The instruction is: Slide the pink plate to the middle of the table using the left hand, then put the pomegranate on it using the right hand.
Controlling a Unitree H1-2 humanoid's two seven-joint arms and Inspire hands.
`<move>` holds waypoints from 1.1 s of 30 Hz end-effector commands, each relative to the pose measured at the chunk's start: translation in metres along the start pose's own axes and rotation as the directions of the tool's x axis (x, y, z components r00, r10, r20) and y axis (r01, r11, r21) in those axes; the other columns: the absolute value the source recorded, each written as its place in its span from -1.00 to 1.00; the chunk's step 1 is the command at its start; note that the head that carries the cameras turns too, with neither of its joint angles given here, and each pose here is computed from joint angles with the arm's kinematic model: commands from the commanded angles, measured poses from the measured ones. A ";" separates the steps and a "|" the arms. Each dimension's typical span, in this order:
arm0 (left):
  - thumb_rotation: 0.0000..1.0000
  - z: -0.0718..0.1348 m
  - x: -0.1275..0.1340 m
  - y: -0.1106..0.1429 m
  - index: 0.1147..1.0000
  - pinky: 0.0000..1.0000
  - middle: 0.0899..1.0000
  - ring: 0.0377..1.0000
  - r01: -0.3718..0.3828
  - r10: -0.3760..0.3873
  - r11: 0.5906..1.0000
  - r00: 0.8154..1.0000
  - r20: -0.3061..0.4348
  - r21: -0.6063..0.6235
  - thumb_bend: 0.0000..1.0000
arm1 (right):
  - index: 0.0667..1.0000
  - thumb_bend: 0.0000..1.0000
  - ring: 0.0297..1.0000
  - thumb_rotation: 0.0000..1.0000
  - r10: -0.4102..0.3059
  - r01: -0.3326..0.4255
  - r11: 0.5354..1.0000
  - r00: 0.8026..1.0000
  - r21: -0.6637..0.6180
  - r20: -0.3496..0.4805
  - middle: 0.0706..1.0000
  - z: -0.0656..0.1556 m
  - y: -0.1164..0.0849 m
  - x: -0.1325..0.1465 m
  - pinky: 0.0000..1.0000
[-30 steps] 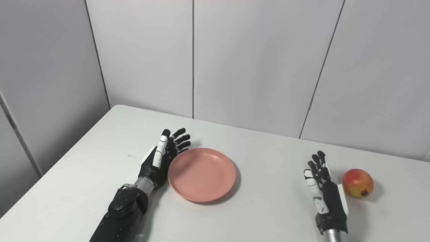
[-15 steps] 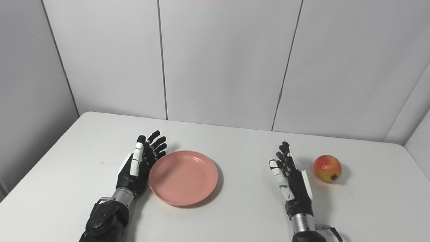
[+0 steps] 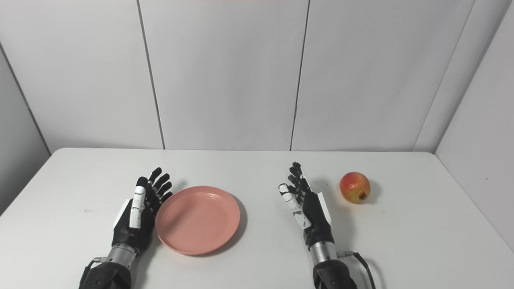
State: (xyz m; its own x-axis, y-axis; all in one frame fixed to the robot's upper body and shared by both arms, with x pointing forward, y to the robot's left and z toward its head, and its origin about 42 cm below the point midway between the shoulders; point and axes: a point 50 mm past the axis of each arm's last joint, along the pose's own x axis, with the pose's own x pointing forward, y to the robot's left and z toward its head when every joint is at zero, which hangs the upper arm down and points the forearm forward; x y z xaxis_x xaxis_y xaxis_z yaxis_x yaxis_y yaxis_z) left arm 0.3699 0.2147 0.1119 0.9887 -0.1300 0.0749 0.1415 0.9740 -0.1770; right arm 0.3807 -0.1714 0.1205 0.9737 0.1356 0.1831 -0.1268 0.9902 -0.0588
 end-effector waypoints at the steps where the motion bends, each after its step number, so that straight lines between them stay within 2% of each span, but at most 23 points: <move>1: 1.00 0.011 0.004 -0.011 0.93 0.92 0.94 0.94 0.028 -0.028 1.000 0.998 0.056 0.001 0.33 | 0.91 0.12 0.85 0.64 0.003 -0.003 1.000 0.999 -0.004 0.037 0.89 0.012 0.005 0.010 0.78; 13: 1.00 0.001 -0.002 -0.023 0.93 0.90 0.94 0.93 0.107 -0.108 0.994 0.993 0.041 0.013 0.38 | 0.91 0.09 0.84 0.67 0.008 -0.007 1.000 1.000 -0.009 0.030 0.87 0.014 0.009 0.010 0.78; 23: 0.99 -0.005 -0.006 -0.032 0.86 0.81 0.87 0.87 0.094 -0.097 0.995 0.993 0.067 0.042 0.34 | 0.90 0.08 0.83 0.65 0.007 -0.008 1.000 1.000 0.002 0.026 0.87 0.014 0.008 0.009 0.79; 33: 1.00 -0.005 -0.005 -0.036 0.90 0.86 0.92 0.91 0.118 -0.122 0.991 0.990 0.075 0.056 0.34 | 0.90 0.08 0.83 0.64 0.009 -0.009 1.000 1.000 0.000 0.025 0.87 0.014 0.008 0.010 0.79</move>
State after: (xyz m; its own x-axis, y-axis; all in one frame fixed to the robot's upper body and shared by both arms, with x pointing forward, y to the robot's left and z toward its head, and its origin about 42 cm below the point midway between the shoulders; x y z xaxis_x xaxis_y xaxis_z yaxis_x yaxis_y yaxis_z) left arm 0.3628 0.1851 0.1138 0.9634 -0.2255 0.1448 0.2431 0.9628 -0.1182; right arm 0.3795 -0.1661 0.1189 0.9790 0.1385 0.1498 -0.1295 0.9892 -0.0686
